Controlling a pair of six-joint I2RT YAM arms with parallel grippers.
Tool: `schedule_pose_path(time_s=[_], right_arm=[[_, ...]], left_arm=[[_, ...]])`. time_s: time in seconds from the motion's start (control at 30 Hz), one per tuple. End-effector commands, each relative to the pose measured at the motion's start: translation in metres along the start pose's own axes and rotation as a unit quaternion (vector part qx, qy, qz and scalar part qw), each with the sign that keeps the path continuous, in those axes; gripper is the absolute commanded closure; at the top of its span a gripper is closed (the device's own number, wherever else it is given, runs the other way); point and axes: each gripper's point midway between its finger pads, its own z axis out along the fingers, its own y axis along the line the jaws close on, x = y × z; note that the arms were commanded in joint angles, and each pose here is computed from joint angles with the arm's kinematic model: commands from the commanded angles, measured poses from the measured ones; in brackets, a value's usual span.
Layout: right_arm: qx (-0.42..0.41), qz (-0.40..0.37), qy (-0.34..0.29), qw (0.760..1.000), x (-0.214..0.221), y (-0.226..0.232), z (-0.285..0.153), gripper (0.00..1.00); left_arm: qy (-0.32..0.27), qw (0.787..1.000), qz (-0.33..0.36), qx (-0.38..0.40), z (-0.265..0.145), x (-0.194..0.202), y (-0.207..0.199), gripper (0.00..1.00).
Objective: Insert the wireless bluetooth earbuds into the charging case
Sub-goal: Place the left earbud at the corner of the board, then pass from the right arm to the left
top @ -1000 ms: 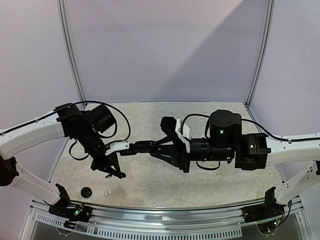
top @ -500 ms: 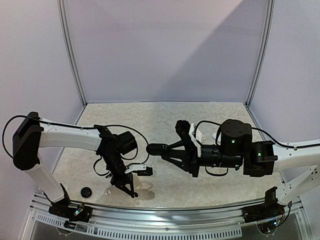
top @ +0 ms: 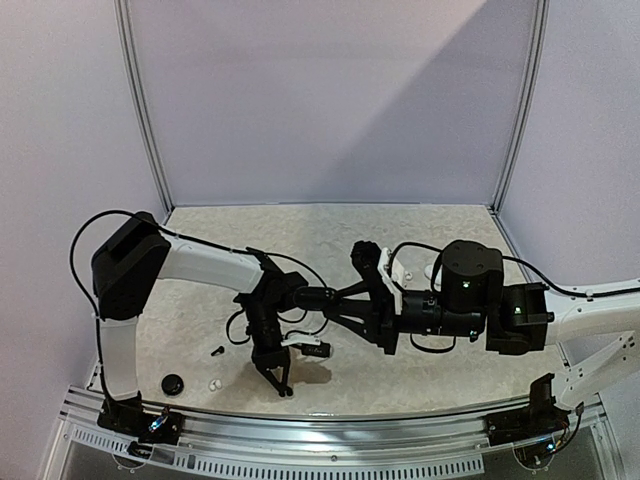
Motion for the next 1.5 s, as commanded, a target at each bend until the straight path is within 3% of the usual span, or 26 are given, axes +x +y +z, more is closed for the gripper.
schedule_pose_path(time_s=[0.0, 0.2, 0.3, 0.53, 0.67, 0.77, 0.87, 0.97, 1.03, 1.27, 1.47], right_arm=[[0.007, -0.003, 0.0, 1.0, 0.003, -0.004, 0.0, 1.0], [0.007, -0.007, -0.002, 1.0, 0.001, -0.004, 0.0, 1.0], [0.008, -0.007, -0.001, 1.0, 0.0, -0.004, 0.001, 1.0], [0.006, -0.006, -0.011, 1.0, -0.011, -0.006, -0.003, 1.0], [-0.003, -0.006, -0.045, 0.999, -0.031, -0.011, -0.006, 1.0], [-0.015, -0.024, -0.06, 0.998, -0.042, -0.009, -0.003, 1.0], [-0.05, -0.044, -0.072, 0.995, -0.054, 0.003, 0.008, 1.0], [-0.081, -0.055, -0.095, 0.991, -0.071, 0.013, 0.018, 1.0], [-0.093, -0.062, -0.109, 0.988, -0.081, 0.017, 0.024, 1.0], [-0.139, -0.062, -0.149, 0.977, -0.118, 0.032, 0.039, 1.0], [-0.138, -0.053, -0.147, 0.978, -0.119, 0.029, 0.061, 1.0]], left_arm=[[0.03, 0.999, 0.023, -0.029, 0.002, 0.0, 0.011, 0.88], [0.03, 0.998, 0.045, -0.037, -0.004, -0.003, 0.011, 0.54], [0.021, 0.997, 0.055, -0.045, -0.016, -0.008, 0.011, 0.43], [-0.037, 0.989, 0.131, -0.053, -0.08, 0.002, -0.025, 0.33], [-0.153, 0.97, 0.176, -0.064, -0.139, 0.026, -0.058, 0.32], [-0.286, 0.93, 0.211, -0.095, -0.187, 0.036, -0.087, 0.32], [-0.399, 0.87, 0.26, -0.126, -0.219, 0.036, -0.127, 0.33], [-0.505, 0.813, 0.261, -0.127, -0.251, 0.022, -0.15, 0.32], [-0.573, 0.759, 0.281, -0.126, -0.277, 0.017, -0.17, 0.32], [-0.627, 0.684, 0.33, -0.173, -0.299, 0.02, -0.194, 0.29], [-0.647, 0.657, 0.357, -0.151, -0.303, 0.007, -0.21, 0.37]])
